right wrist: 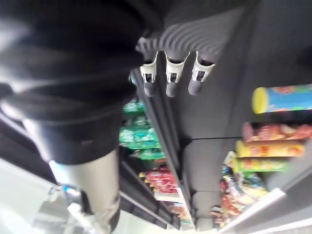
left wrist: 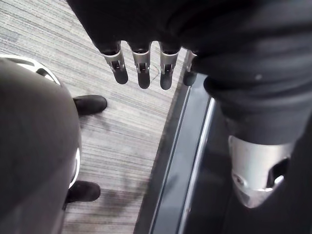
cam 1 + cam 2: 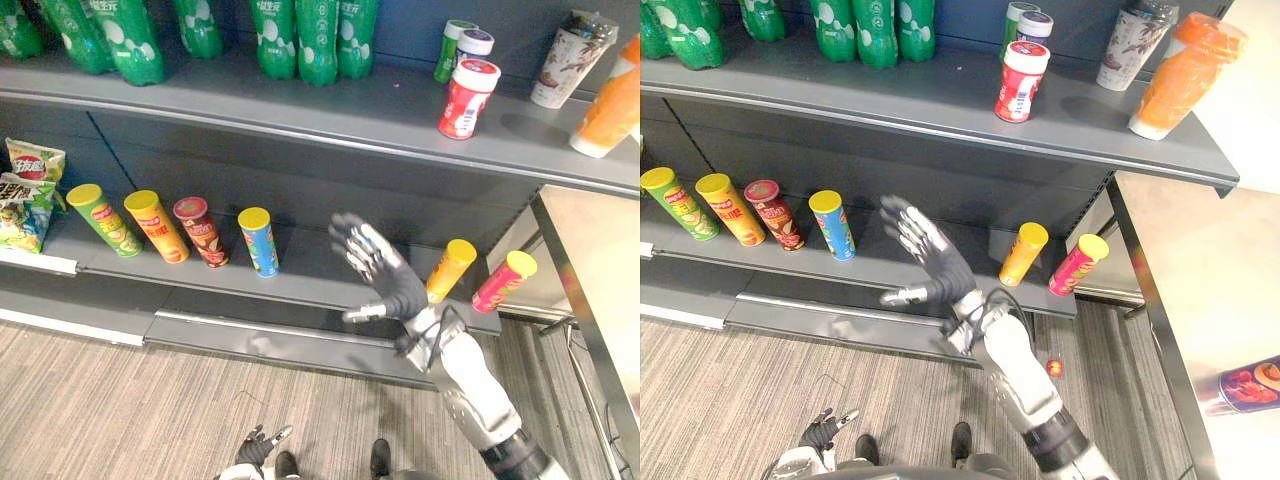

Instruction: Put the gum and the chips on the shelf.

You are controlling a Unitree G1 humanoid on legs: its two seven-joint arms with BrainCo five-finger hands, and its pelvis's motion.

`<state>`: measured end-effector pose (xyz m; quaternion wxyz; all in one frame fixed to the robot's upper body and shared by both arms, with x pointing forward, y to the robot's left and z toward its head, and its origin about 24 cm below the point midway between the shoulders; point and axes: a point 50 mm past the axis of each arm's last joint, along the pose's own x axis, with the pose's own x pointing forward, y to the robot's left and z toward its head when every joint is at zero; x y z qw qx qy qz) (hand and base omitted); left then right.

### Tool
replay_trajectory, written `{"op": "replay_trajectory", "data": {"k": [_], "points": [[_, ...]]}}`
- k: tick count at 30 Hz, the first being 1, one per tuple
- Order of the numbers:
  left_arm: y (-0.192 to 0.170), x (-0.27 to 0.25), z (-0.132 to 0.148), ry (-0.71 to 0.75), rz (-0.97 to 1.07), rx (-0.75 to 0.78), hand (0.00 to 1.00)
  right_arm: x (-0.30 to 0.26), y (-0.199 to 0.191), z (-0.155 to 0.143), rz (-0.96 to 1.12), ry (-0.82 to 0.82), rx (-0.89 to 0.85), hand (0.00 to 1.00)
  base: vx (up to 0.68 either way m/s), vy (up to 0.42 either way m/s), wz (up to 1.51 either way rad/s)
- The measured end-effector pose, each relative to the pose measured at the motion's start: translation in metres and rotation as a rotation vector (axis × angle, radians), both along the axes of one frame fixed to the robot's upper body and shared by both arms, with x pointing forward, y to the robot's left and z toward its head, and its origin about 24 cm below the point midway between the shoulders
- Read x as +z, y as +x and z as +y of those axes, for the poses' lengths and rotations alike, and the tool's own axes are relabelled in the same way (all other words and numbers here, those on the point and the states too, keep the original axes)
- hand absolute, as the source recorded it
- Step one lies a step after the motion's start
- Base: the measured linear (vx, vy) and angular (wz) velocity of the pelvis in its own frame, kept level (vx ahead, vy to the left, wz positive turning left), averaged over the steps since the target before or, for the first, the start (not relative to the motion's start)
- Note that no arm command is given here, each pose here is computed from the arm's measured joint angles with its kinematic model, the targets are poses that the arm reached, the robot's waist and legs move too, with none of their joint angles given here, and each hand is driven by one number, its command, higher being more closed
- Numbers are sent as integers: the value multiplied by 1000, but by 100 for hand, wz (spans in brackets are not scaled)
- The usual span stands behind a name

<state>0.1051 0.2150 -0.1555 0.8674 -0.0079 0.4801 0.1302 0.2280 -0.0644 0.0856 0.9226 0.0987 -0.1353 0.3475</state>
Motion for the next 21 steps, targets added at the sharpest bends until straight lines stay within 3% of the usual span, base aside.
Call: {"op": "replay_trajectory", "data": {"k": [7,13,21], "points": [[1,0,-2,0,0,-25,0,-104,-37,-44,427,-199,-189,0,27,7,-7],[-3,-3,-12,-29,6,-18,0,-161,-64,-107,725,-240,-488,0,14,9,-2],[-6,-3,-14,-29,2,-12,0,-217,-119,-144,1096,-242,-777,0,47,5,-1]]}}
